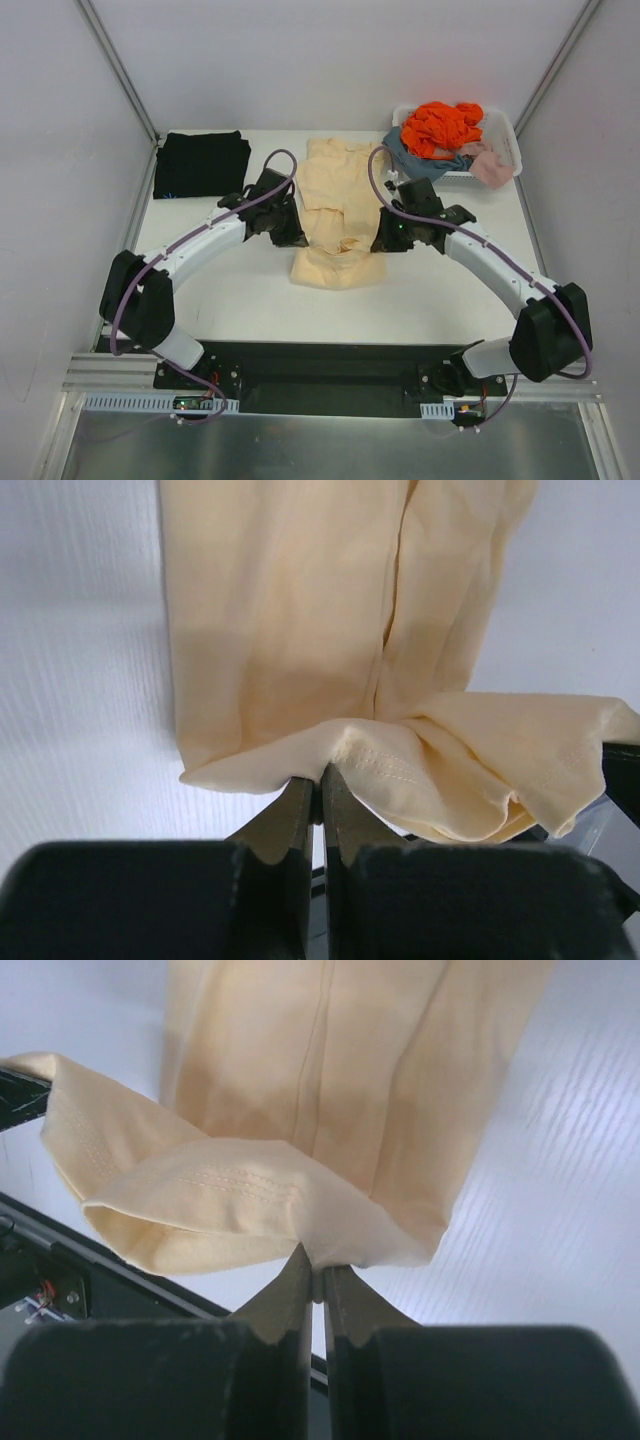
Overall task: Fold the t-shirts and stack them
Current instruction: Fold the folded rectangular tshirt in 1/3 of the way
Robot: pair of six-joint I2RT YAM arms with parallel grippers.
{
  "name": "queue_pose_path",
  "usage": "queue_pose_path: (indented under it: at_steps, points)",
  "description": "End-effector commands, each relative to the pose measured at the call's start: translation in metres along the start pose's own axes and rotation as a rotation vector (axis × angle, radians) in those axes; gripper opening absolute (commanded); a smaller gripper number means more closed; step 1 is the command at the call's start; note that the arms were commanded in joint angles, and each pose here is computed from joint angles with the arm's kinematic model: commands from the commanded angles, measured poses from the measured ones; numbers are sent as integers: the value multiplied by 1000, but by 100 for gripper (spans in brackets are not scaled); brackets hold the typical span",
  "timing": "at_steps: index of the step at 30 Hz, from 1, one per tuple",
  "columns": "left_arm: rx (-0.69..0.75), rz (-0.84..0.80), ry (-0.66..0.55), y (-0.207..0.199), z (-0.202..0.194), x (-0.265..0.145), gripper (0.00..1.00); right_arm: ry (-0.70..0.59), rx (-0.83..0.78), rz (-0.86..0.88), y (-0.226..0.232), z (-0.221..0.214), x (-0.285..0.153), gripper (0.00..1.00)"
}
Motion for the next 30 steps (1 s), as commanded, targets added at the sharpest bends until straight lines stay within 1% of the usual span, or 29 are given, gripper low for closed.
queue_pose_path:
  at_steps: [1, 5, 9, 13, 14, 17, 19, 23, 24, 26, 27, 28, 29, 30]
  points:
    - [33, 11, -77, -10, 33, 3, 0, -1, -49, -42, -13, 27, -2, 6]
    - [56, 10, -102, -20, 53, 11, 0, -19, -34, -20, -22, 51, 1, 6]
    - [80, -6, -109, -27, 72, 18, 0, 6, -16, -10, -32, 62, 15, 7]
    - [89, -15, -55, -25, 82, 35, 1, 24, 18, -1, -42, 71, 25, 8]
    - [91, -17, -58, -26, 86, 36, 1, 27, 24, 2, -44, 73, 27, 8]
    - [101, 11, -82, -24, 97, 45, 8, 45, 50, -2, -53, 77, 39, 9]
    - [98, 29, -79, -21, 102, 55, 9, 36, 58, -2, -57, 84, 42, 9]
    - [97, 22, -55, -22, 108, 67, 10, 58, 76, -10, -67, 90, 59, 15]
    - [96, 32, -47, -19, 109, 73, 11, 63, 78, -16, -69, 91, 62, 19]
    - [114, 29, -45, -20, 112, 78, 24, 75, 80, -43, -75, 91, 70, 25]
    - [115, 38, -44, -19, 114, 81, 37, 84, 82, -57, -77, 90, 72, 37]
    - [119, 35, -46, -19, 115, 81, 49, 82, 78, -71, -79, 92, 71, 43]
    - [123, 28, -44, -21, 116, 80, 71, 72, 70, -84, -79, 96, 67, 50]
    - [128, 14, -51, -24, 116, 74, 80, 73, 60, -86, -78, 96, 64, 62]
Point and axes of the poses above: each gripper's point midway between its finger pads, its own x axis out along the fingers, its own y axis along the line the jaws close on, z = x × y, the point moved 8 cm from there along -x, back along the fingers, and after that the axes turned 11 degrees about -x, right-handed, at the moved point
